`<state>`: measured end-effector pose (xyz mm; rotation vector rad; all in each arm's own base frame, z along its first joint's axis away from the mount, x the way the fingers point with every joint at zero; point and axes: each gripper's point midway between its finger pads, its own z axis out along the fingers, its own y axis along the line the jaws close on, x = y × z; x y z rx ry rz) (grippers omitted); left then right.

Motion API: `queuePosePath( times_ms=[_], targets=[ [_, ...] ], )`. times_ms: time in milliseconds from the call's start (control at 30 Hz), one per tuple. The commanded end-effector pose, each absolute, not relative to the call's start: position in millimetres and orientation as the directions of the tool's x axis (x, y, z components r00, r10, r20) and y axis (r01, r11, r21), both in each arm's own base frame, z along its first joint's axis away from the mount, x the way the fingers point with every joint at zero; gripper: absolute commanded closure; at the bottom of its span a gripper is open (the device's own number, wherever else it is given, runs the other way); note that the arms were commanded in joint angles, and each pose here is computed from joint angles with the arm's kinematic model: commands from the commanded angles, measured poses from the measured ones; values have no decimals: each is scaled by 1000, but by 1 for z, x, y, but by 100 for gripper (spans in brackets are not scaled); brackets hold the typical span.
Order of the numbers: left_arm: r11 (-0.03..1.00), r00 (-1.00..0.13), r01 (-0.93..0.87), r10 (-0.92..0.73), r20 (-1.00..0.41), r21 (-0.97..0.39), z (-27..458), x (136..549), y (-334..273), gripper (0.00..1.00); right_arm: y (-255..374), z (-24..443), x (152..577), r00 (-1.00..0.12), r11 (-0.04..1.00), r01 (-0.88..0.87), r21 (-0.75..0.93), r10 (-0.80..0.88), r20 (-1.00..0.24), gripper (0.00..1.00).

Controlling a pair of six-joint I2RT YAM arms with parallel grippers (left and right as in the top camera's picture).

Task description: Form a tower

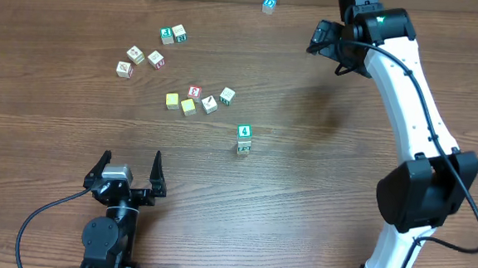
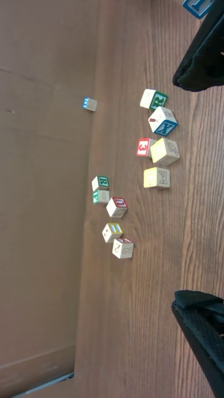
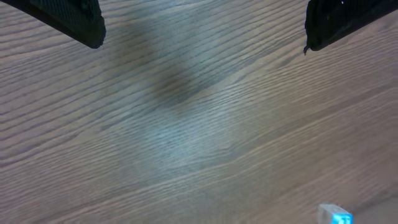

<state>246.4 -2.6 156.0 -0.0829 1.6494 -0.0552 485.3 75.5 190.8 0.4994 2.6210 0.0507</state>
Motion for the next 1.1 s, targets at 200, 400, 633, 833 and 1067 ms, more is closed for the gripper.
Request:
queuePosePath(
  times_ms=[200, 400, 633, 833, 1067],
  targets=[
    [998, -67, -25, -58, -996, -57, 158, 246, -2, 0, 67, 318, 449, -673, 922, 289, 257, 387, -631, 0],
    [998, -67, -25, -58, -996, -57, 158, 246, -2, 0, 63, 353, 431, -620, 918, 266, 295, 397, -677, 0],
    [998, -67, -25, -58, -996, -57, 158, 246, -2, 1, 57, 373, 421, -578, 914, 265, 308, 406, -708, 0],
    [998, -67, -25, -58, -996, -57, 158, 246, -2, 1, 60, 368, 425, -576, 913, 253, 320, 408, -709, 0],
    [998, -67, -25, -58, -996, -57, 158, 246, -2, 1, 77, 347, 431, -557, 909, 153, 387, 403, -726, 0]
  ],
)
